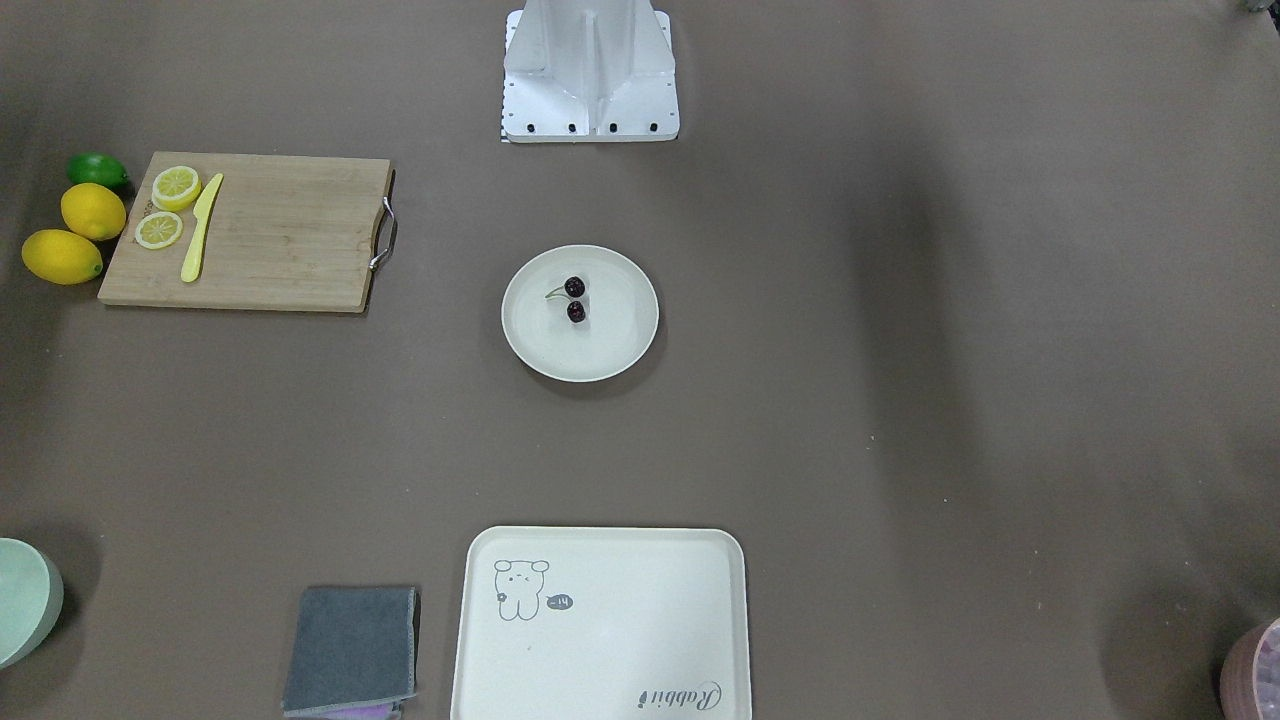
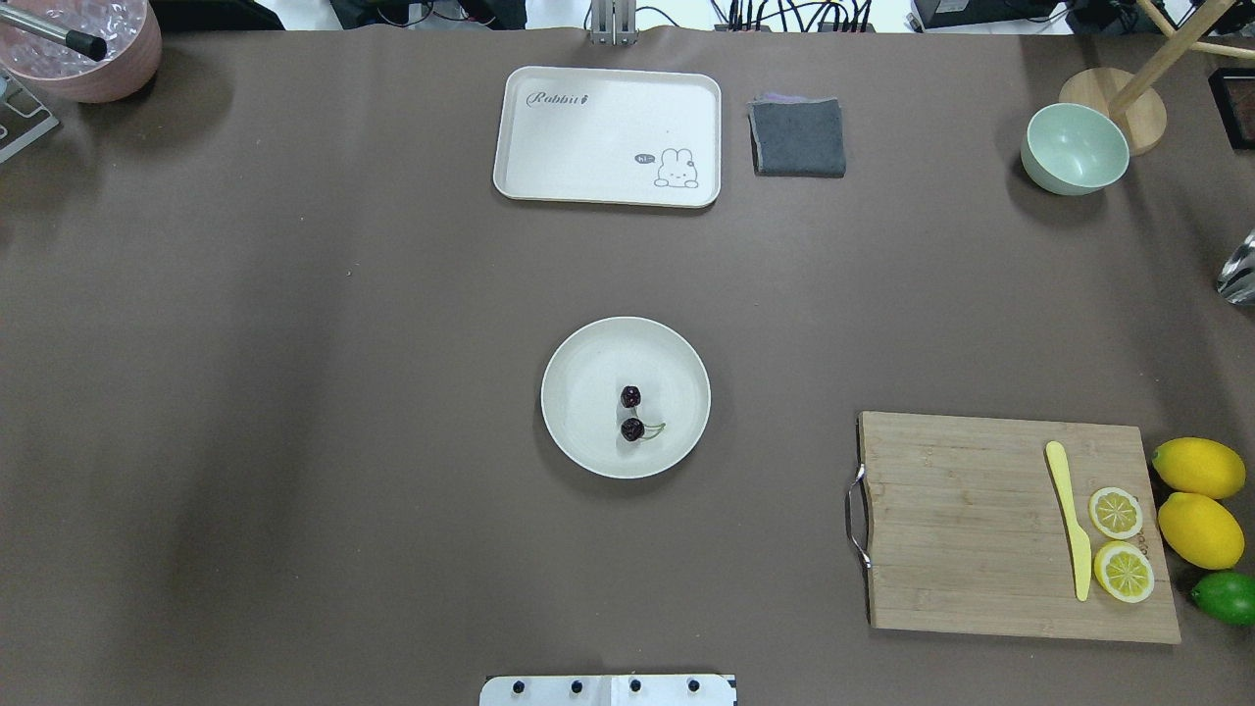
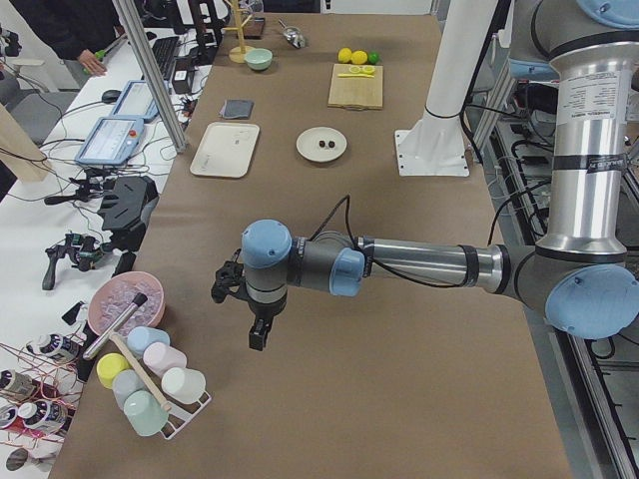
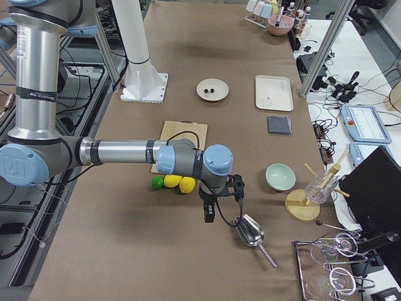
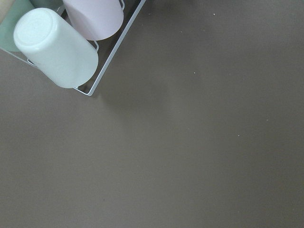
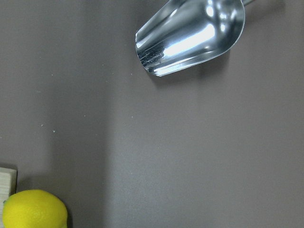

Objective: Place red cherry on plate

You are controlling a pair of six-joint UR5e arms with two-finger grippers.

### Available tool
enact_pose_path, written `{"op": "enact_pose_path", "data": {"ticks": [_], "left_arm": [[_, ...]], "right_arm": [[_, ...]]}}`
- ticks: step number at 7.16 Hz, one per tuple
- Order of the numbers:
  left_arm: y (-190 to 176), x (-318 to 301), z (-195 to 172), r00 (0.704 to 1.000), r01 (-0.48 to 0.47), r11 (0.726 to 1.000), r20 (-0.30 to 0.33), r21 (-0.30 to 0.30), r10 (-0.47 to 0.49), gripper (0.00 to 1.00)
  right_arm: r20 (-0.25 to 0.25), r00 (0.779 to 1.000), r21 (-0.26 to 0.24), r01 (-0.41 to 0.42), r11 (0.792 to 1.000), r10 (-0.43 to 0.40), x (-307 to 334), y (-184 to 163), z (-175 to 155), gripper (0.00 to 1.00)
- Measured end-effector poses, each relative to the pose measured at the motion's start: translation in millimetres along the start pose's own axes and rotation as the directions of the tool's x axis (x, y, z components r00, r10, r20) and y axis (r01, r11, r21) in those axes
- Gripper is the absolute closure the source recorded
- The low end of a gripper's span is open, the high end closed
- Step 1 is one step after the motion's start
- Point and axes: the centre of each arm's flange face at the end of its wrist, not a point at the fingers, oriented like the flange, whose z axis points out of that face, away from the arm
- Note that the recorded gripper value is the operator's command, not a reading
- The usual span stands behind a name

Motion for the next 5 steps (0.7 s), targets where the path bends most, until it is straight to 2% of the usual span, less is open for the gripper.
{"op": "enact_pose_path", "data": {"ticks": [5], "left_arm": [[0.8, -0.5, 0.7, 1.0, 0.008, 1.0, 0.0, -0.002, -0.008, 0.02]], "right_arm": [[0.0, 1.0, 0.01, -0.008, 1.0, 0.008, 3.8, 3.1, -3.7, 0.0]]}}
